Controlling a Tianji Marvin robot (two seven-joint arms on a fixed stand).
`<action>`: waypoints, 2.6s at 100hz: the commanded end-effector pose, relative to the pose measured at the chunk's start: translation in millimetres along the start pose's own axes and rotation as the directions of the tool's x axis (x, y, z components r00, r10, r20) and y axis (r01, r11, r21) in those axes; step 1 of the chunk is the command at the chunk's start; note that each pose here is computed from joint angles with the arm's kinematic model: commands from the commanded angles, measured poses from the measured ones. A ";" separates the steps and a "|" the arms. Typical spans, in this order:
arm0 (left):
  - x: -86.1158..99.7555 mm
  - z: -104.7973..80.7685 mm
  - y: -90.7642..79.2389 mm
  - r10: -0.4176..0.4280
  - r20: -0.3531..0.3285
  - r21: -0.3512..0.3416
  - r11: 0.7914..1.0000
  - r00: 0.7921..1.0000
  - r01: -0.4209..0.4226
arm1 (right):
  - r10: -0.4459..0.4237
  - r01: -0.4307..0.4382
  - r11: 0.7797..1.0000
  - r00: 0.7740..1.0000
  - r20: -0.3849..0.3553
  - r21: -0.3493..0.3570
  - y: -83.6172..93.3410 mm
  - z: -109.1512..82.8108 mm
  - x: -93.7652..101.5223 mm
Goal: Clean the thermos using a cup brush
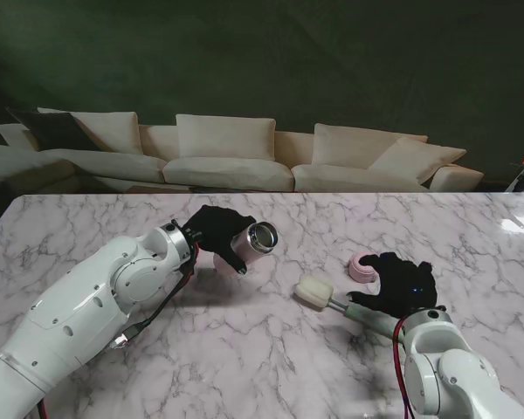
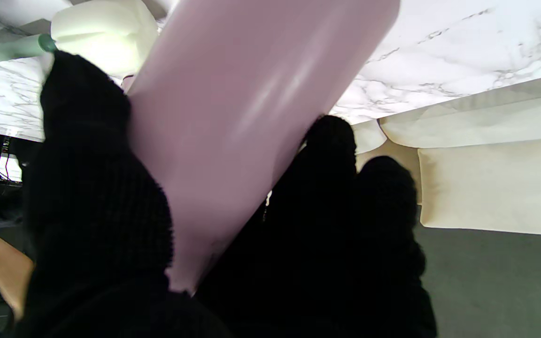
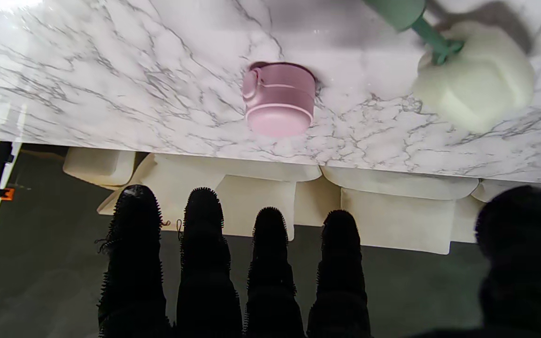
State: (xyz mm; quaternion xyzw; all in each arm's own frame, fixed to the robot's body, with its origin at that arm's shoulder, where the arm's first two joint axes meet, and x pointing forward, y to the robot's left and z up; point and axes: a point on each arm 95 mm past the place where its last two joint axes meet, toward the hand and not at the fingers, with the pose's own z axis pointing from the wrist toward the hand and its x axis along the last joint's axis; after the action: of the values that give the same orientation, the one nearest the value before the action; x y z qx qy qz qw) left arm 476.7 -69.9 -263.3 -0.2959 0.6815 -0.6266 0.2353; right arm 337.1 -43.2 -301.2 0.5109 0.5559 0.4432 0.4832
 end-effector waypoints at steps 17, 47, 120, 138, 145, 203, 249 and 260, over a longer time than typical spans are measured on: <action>2.9 2.1 -3.2 0.004 -0.011 -0.001 1.000 1.000 -0.004 | -0.043 0.042 0.999 0.998 -0.047 -0.035 29.8 33.2 -5.3; 3.2 1.6 -3.1 0.001 -0.010 0.004 1.000 1.000 -0.001 | -0.065 0.065 0.998 0.995 -0.070 -0.004 19.5 77.0 -9.5; 4.7 2.4 -2.5 0.002 -0.016 -0.007 1.000 1.000 -0.002 | -0.083 0.085 0.987 0.996 -0.023 0.134 -34.7 119.6 -5.4; 5.1 2.0 -2.2 0.002 -0.016 -0.009 1.000 1.000 -0.002 | -0.081 0.082 0.985 0.997 -0.014 0.149 -41.8 124.8 -3.8; 5.2 1.8 -1.9 0.001 -0.016 -0.009 1.000 1.000 -0.002 | -0.081 0.082 0.985 0.997 -0.010 0.152 -44.1 126.5 -2.8; 6.8 3.0 0.9 0.001 -0.022 -0.026 1.000 1.000 -0.001 | -0.012 -0.001 0.983 0.997 0.070 0.183 -61.1 132.2 3.8; 8.2 4.7 2.1 0.001 -0.028 -0.033 0.999 1.000 -0.002 | 0.025 -0.035 0.993 0.996 0.088 0.116 -58.8 128.7 6.4; 8.4 4.8 2.5 0.000 -0.027 -0.032 0.999 1.000 -0.001 | 0.038 -0.045 0.995 0.996 0.083 0.091 -54.2 127.5 6.7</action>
State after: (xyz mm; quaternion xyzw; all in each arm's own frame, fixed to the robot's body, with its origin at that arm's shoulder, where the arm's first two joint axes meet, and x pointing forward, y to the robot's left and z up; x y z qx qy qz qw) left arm 472.9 -77.3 -267.8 -0.2920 0.6922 -0.6212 0.2232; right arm 456.6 -45.2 -376.3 0.5672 0.5476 0.3971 0.4699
